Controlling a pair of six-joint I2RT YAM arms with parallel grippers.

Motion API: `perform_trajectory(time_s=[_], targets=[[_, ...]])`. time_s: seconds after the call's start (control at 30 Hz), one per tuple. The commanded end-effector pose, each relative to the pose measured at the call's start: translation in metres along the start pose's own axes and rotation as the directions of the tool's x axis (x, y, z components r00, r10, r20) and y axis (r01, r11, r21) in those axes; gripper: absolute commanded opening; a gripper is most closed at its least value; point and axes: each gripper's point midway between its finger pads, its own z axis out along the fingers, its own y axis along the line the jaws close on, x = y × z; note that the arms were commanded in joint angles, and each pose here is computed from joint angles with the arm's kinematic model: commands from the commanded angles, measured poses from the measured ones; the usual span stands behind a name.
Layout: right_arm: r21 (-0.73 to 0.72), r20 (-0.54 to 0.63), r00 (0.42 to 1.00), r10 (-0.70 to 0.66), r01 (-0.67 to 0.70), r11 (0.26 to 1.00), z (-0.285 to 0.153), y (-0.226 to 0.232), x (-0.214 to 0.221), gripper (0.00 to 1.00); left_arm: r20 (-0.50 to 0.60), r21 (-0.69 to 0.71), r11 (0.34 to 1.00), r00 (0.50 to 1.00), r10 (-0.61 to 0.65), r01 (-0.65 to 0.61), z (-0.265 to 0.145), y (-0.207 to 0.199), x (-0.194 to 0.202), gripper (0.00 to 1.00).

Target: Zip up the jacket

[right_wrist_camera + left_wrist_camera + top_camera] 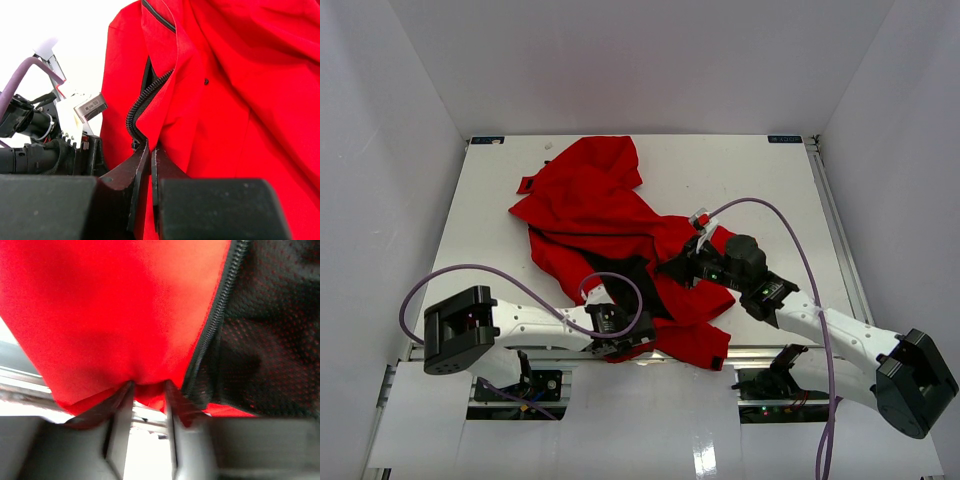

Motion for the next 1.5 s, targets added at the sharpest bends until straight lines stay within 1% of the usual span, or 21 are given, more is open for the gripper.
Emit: perform_trajectory(time_s=[0.0, 0.1, 0.13, 0.37, 0.5, 0.63, 0.8, 0.93, 1.03, 1.17, 1.27, 1.33, 1.4, 1.47], targets=[[0.002, 0.05, 0.998, -0.033, 0.033, 0.999, -0.004, 0.001, -0.012, 0.08, 0.066, -0.033, 0.999, 0.997, 0.031, -0.029, 0.017, 0.002, -0.007, 0.22], [0.007, 0.051, 0.998, -0.032, 0.032, 0.999, -0.004, 0.0, -0.011, 0.08, 0.062, -0.027, 0.999, 0.997, 0.046, -0.044, 0.015, -0.001, -0.006, 0.02], [0.006, 0.05, 0.998, -0.032, 0.032, 0.999, -0.004, 0.0, -0.011, 0.08, 0.06, -0.02, 0.999, 0.997, 0.048, -0.047, 0.013, -0.002, -0.006, 0.0], [0.011, 0.044, 0.999, -0.032, 0.031, 0.999, -0.003, -0.002, -0.009, 0.08, 0.06, -0.004, 1.0, 0.998, 0.031, -0.031, 0.003, 0.007, -0.014, 0.0], [0.012, 0.041, 0.999, -0.032, 0.032, 0.999, -0.003, -0.002, -0.008, 0.08, 0.057, 0.018, 1.0, 0.998, -0.007, 0.006, -0.007, 0.014, -0.02, 0.0], [0.014, 0.035, 0.999, -0.031, 0.031, 0.999, -0.002, -0.003, -0.007, 0.08, 0.073, 0.063, 0.998, 0.997, -0.01, 0.006, -0.014, 0.017, -0.029, 0.0], [0.015, 0.022, 0.999, -0.028, 0.028, 0.999, 0.001, -0.005, -0.005, 0.08, 0.125, 0.154, 0.988, 0.992, -0.012, -0.007, -0.027, 0.019, -0.049, 0.0], [-0.022, 0.005, 0.999, -0.037, 0.037, 0.999, 0.004, 0.001, -0.001, 0.08, 0.182, 0.271, 0.959, 0.983, 0.037, -0.086, -0.044, 0.009, -0.065, 0.0], [-0.085, 0.008, 0.998, -0.068, 0.068, 0.994, 0.006, 0.015, -0.002, 0.08, 0.25, 0.386, 0.901, 0.962, 0.105, -0.198, -0.06, -0.005, -0.075, 0.0], [-0.158, 0.01, 0.991, -0.132, 0.132, 0.978, 0.011, 0.041, -0.001, 0.08, 0.36, 0.573, 0.751, 0.924, 0.129, -0.328, -0.093, -0.031, -0.086, 0.0], [-0.204, 0.004, 0.989, -0.147, 0.145, 0.968, 0.016, 0.057, -0.004, 0.08, 0.416, 0.688, 0.627, 0.906, 0.073, -0.366, -0.121, -0.046, -0.095, 0.0], [-0.235, -0.006, 0.989, -0.147, 0.142, 0.962, 0.019, 0.066, -0.001, 0.08, 0.472, 0.709, 0.56, 0.878, 0.075, -0.429, -0.131, -0.045, -0.098, 0.0], [-0.266, -0.007, 0.99, -0.144, 0.137, 0.954, 0.02, 0.074, 0.001, 0.08, 0.502, 0.749, 0.481, 0.864, 0.034, -0.455, -0.147, -0.048, -0.102, 0.0], [-0.294, -0.015, 0.99, -0.143, 0.132, 0.947, 0.021, 0.081, 0.005, 0.08, 0.531, 0.766, 0.429, 0.847, -0.005, -0.478, -0.162, -0.048, -0.108, 0.0]])
